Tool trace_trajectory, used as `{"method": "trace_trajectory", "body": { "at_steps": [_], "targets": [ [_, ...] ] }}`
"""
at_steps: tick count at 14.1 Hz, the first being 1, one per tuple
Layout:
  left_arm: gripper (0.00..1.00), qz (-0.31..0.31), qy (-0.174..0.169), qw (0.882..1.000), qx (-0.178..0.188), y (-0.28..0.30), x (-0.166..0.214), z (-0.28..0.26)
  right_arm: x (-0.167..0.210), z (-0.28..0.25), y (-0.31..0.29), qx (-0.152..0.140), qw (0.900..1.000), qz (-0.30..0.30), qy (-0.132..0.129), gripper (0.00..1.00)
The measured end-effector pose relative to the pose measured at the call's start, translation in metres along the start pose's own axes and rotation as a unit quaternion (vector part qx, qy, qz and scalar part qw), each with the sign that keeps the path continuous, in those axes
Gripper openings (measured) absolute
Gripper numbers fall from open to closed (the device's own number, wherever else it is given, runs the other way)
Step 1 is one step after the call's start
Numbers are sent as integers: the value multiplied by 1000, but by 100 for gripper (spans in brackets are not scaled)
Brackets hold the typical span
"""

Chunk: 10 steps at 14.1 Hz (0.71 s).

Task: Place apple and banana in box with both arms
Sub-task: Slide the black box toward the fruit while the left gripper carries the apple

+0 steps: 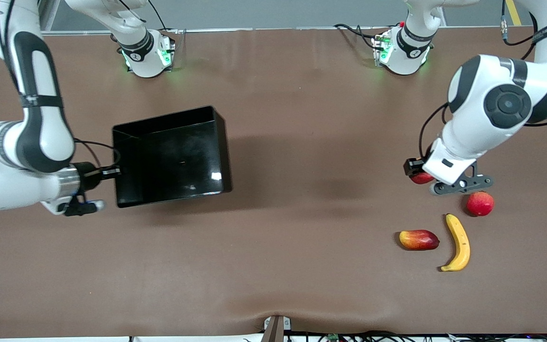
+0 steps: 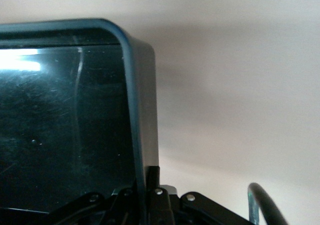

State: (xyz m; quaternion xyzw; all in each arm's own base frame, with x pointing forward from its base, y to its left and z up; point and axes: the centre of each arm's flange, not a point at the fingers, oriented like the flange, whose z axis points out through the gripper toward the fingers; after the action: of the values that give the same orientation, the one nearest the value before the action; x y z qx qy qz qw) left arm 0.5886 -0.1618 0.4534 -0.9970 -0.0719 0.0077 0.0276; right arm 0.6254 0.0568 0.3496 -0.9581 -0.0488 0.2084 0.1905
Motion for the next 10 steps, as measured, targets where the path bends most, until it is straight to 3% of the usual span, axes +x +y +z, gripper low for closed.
{"method": "trace_trajectory", "body": {
  "at_steps": [5, 8, 10],
  "targets": [
    [68, -15, 3, 1000, -19, 60, -26, -12, 23, 42, -108, 1, 998, 26, 50, 4],
    [68, -22, 2, 999, -32, 99, -41, -18, 36, 93, -179, -13, 995, 51, 85, 4],
    [68, -18, 2, 999, -37, 117, -48, -20, 40, 127, -206, -24, 994, 53, 89, 4]
  ]
}}
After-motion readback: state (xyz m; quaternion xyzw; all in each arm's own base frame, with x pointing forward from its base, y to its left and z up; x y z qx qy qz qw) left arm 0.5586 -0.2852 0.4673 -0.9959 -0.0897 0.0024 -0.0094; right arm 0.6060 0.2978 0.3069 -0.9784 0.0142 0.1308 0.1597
